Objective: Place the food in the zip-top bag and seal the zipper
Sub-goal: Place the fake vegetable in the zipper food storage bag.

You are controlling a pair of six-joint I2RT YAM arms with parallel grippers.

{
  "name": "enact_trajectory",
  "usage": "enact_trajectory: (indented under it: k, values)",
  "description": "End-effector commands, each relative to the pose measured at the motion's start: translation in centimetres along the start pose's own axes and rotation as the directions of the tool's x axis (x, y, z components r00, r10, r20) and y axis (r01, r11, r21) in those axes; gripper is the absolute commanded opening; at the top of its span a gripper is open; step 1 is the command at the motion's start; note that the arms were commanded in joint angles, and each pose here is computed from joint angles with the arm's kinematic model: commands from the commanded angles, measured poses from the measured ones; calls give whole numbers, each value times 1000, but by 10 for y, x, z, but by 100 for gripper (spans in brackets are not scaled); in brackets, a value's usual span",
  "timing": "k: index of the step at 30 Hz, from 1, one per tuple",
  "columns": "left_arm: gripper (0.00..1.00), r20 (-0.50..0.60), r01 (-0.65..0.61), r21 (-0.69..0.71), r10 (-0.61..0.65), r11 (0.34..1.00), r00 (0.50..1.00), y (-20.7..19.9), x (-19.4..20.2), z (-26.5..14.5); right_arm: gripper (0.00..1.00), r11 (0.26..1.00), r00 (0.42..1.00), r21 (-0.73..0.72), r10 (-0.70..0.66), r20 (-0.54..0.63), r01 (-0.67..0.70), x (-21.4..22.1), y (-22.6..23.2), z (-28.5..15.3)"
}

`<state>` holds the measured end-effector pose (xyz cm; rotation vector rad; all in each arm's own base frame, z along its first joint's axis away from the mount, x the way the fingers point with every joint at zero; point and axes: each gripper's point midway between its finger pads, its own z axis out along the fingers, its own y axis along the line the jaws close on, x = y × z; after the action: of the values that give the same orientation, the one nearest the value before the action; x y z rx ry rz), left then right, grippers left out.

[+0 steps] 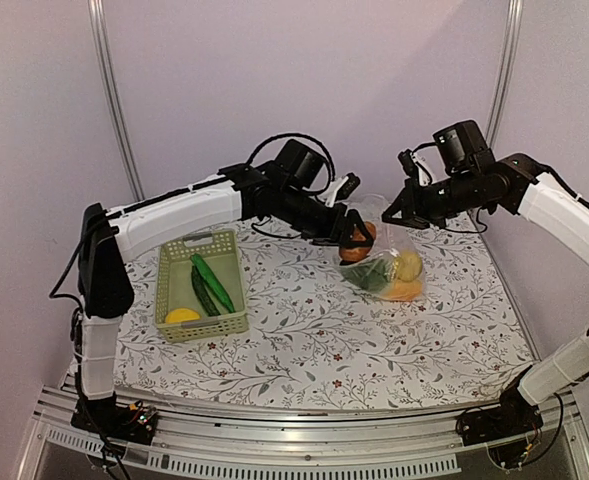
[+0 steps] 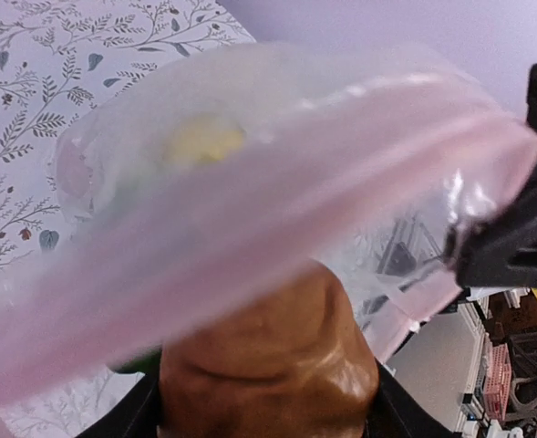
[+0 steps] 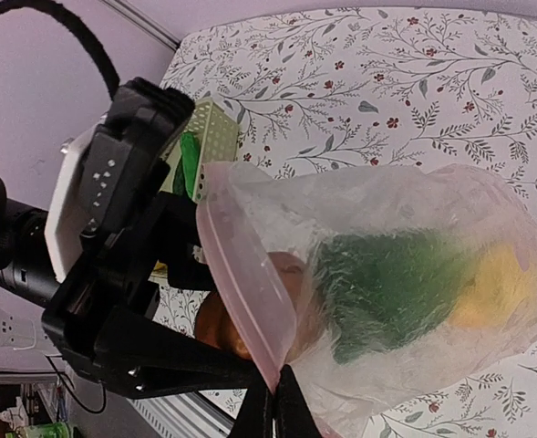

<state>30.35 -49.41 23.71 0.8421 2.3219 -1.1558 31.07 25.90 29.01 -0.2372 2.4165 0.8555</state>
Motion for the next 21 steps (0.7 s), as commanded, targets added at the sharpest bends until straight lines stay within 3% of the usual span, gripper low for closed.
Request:
enact_trajectory:
  k: [1,10,21]
  values:
    - [49,46,100,-30,-99,994,994,11,-16,21,0,999,1000,-38,6,-29,-8,2,10,-8]
    - [84,137,217,16,-217,976,967,12,-44,38,0,999,1000,-30,23,-20,-24,6,7,-13]
    - [83,198,89,105,-109,990,974,-43,-62,-31,0,1000,1000,5,28,12,-28,5,-3,-15]
